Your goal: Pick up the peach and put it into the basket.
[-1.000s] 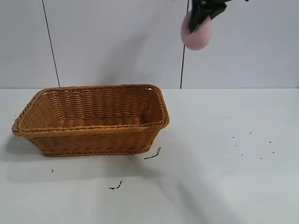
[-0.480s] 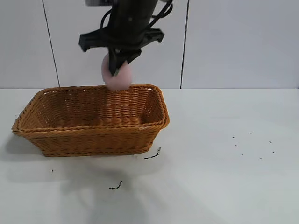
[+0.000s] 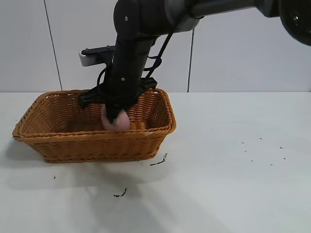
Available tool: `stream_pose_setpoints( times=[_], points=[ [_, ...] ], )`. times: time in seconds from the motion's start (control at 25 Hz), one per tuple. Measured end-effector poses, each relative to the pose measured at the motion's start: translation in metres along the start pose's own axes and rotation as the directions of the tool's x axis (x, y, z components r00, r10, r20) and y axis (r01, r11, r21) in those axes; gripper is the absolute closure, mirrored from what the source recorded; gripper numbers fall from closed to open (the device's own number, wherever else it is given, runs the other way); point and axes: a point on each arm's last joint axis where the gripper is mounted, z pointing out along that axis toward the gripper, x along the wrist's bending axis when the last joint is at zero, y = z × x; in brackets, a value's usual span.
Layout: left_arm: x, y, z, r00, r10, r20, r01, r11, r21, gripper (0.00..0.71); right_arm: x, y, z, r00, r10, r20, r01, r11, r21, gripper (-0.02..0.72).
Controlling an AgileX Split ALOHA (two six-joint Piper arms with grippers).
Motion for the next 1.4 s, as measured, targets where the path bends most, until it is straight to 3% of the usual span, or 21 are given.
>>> stream_pose_setpoints(
  times=[0.32, 0.52, 0.72, 0.92, 1.08, 1.4],
  points=[
    [0.000, 0.000, 0.000, 1.000, 0.000, 0.000, 0.000, 1.000, 0.000, 0.017, -0.015, 0.033, -0.085, 0.998, 0.056, 0.016, -0.054, 0.994, -0.097, 0.013],
    [0.000, 0.000, 0.000, 1.000, 0.000, 0.000, 0.000, 1.000, 0.000, 0.017, -0.070, 0.030, -0.105, 0.986, 0.152, 0.063, -0.145, 0.984, -0.104, 0.008],
    [0.000, 0.000, 0.000, 1.000, 0.000, 0.000, 0.000, 1.000, 0.000, 0.017, -0.153, 0.009, -0.113, 0.946, 0.296, 0.133, -0.285, 0.954, -0.098, 0.008],
    [0.000, 0.000, 0.000, 1.000, 0.000, 0.000, 0.000, 1.000, 0.000, 0.017, -0.237, -0.025, -0.129, 0.876, 0.437, 0.205, -0.421, 0.899, -0.119, 0.008],
    [0.000, 0.000, 0.000, 1.000, 0.000, 0.000, 0.000, 1.000, 0.000, 0.017, -0.275, -0.051, -0.139, 0.828, 0.507, 0.239, -0.499, 0.861, -0.098, 0.008],
    [0.000, 0.000, 0.000, 1.000, 0.000, 0.000, 0.000, 1.000, 0.000, 0.017, -0.275, -0.054, -0.155, 0.822, 0.519, 0.234, -0.510, 0.854, -0.103, 0.008]
  ],
)
